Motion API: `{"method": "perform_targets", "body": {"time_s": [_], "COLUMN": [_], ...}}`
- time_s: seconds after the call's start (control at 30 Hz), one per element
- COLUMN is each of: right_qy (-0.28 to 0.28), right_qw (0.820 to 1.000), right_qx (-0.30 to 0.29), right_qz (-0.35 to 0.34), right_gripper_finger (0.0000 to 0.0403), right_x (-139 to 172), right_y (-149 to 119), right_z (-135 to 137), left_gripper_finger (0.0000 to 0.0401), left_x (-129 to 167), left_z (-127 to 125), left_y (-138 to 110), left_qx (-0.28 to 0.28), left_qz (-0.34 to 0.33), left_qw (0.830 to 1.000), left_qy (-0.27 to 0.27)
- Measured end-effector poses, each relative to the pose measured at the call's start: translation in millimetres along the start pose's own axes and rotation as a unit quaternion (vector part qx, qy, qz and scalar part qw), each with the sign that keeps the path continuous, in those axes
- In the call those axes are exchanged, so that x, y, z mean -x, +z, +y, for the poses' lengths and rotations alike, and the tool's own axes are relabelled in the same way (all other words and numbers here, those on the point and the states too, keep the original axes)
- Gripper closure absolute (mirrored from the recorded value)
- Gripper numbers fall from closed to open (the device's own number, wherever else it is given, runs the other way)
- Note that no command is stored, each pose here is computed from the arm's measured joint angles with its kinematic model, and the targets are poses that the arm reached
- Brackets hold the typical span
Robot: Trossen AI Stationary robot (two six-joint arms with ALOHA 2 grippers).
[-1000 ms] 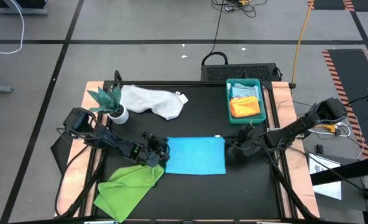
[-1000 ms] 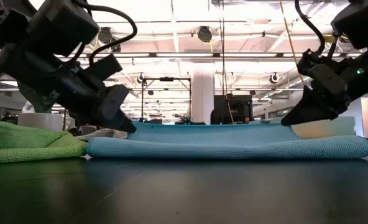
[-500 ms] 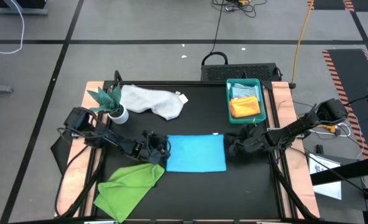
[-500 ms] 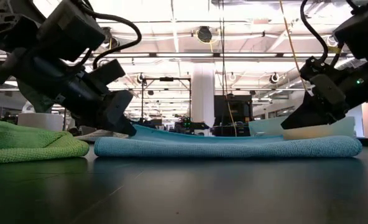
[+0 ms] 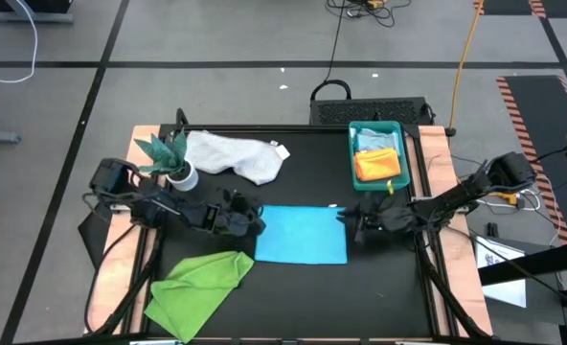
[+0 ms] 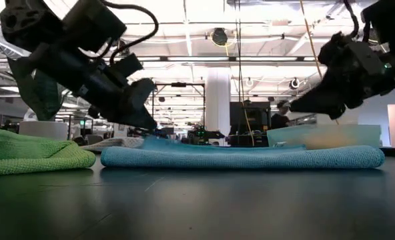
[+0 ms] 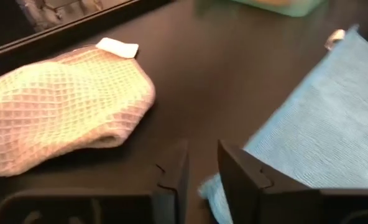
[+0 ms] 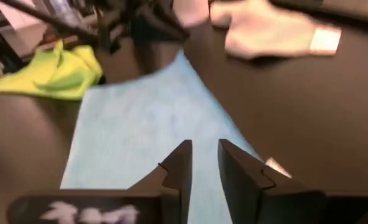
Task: Fold microfiber towels
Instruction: Fold the blue microfiber cloth
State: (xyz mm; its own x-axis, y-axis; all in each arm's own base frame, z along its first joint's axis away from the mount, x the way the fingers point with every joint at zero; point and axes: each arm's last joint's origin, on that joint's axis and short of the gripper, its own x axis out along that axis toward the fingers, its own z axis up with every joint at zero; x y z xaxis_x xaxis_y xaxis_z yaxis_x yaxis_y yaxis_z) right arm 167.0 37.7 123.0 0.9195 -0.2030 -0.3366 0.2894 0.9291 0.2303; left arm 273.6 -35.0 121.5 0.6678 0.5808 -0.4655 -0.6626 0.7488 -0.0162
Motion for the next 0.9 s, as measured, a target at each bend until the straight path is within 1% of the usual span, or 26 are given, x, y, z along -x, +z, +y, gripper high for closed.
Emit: {"method": "perform_targets", "body": {"time_s": [0.07, 0.17, 0.33, 0.4, 0.5, 0.57, 0.67, 0.73, 0.83, 0.9], "right_qy": [-0.004, -0.034, -0.117, -0.136, -0.158, -0.164, -0.163, -0.152, -0.128, -0.110], "right_qw": [1.000, 0.998, 0.991, 0.988, 0.984, 0.983, 0.984, 0.987, 0.991, 0.994], "right_qx": [-0.011, -0.016, -0.035, -0.041, -0.052, -0.055, -0.038, -0.029, -0.017, -0.024], "right_qz": [0.023, 0.044, 0.050, 0.059, 0.066, 0.063, 0.062, 0.052, 0.029, 0.008], "right_gripper_finger": [0.0349, 0.0366, 0.0393, 0.0400, 0.0400, 0.0400, 0.0402, 0.0402, 0.0402, 0.0402], "right_x": [-1, -3, -11, -14, -19, -22, -27, -28, -27, -25], "right_y": [-5, -13, -23, -27, -31, -32, -30, -24, -12, -3], "right_z": [-2, -5, -17, -22, -29, -30, -29, -24, -15, -9], "left_gripper_finger": [0.0297, 0.0286, 0.0284, 0.0283, 0.0283, 0.0283, 0.0283, 0.0283, 0.0283, 0.0283], "left_x": [-8, -18, -37, -42, -47, -47, -44, -37, -22, -11], "left_z": [3, 9, 12, 15, 16, 16, 14, 12, 3, -1], "left_y": [-2, -9, -22, -29, -33, -34, -31, -26, -13, -4], "left_qx": [0.011, 0.005, 0.010, 0.009, 0.012, 0.004, -0.008, -0.017, -0.019, -0.019], "left_qz": [0.008, 0.025, 0.026, 0.031, 0.031, 0.033, 0.032, 0.031, 0.016, 0.005], "left_qw": [1.000, 0.999, 0.999, 0.998, 0.998, 0.998, 0.998, 0.999, 1.000, 1.000], "left_qy": [0.005, 0.022, 0.039, 0.049, 0.059, 0.059, 0.051, 0.037, 0.000, -0.017]}}
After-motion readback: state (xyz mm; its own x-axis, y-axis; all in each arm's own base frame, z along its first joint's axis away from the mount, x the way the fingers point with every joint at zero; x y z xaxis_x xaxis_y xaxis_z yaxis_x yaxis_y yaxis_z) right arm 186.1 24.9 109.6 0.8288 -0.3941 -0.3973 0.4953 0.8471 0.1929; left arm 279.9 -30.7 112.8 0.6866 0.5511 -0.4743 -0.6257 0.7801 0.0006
